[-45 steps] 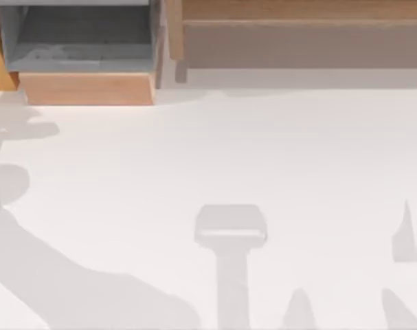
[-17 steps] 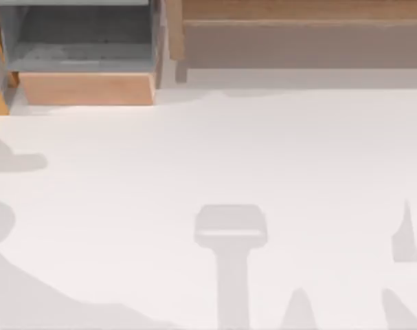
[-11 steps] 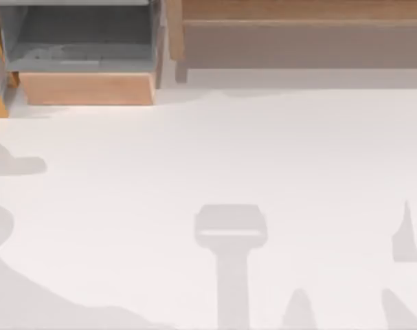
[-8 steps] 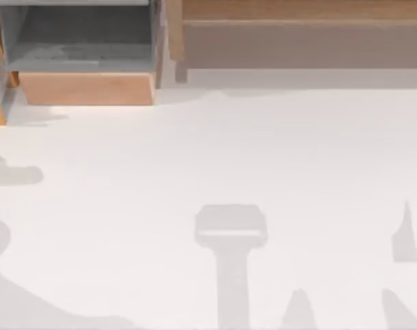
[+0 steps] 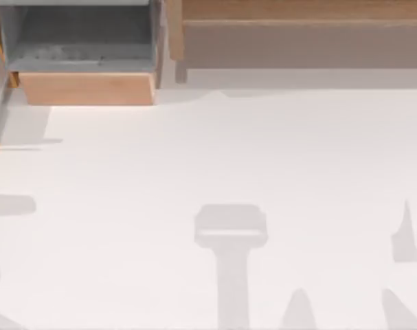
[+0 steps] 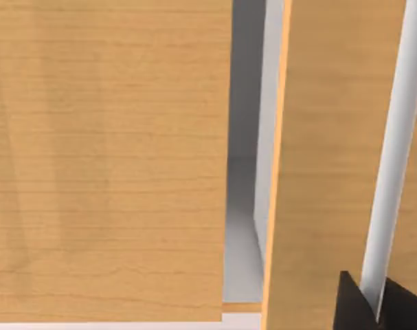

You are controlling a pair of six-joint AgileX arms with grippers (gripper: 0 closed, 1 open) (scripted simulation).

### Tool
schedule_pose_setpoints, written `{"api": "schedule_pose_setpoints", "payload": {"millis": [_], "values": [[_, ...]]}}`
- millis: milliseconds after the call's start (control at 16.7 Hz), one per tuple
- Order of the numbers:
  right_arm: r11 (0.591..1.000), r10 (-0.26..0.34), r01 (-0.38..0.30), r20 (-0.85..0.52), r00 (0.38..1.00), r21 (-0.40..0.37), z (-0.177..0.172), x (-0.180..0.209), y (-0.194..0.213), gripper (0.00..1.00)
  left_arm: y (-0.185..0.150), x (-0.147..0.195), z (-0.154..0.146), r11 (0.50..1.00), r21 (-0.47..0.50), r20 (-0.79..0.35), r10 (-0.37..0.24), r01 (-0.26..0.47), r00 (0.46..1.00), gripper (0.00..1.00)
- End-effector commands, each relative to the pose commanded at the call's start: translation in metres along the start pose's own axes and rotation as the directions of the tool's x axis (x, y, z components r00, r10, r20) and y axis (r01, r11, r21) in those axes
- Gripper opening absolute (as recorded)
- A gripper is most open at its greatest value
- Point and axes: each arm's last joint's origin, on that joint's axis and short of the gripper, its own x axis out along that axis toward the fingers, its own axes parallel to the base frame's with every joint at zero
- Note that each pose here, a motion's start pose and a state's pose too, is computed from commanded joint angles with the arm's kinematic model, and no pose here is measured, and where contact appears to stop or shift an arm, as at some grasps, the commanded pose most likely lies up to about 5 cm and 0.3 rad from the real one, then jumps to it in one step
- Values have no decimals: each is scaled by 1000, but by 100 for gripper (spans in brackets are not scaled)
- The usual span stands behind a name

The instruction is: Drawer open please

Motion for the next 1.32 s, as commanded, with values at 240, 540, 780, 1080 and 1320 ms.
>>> {"api": "schedule_pose_setpoints", "payload": {"millis": [240,540,780,1080,1320], "values": [[1000,0,0,0,1000,0,0,0,0,100,0,-4,-1,1000,0,-3,0,0,1000,0],[1000,0,0,0,1000,0,0,0,0,100,-3,-48,-1,1000,-3,-1,-5,5,1000,0],[1000,0,0,0,1000,0,0,0,0,100,-2,-62,0,1000,0,0,-1,1,1000,0],[1000,0,0,0,1000,0,0,0,0,100,-2,-62,0,1000,0,0,-1,1,1000,23],[1000,0,0,0,1000,0,0,0,0,100,-2,-62,0,1000,0,0,-1,1,1000,53]]}}
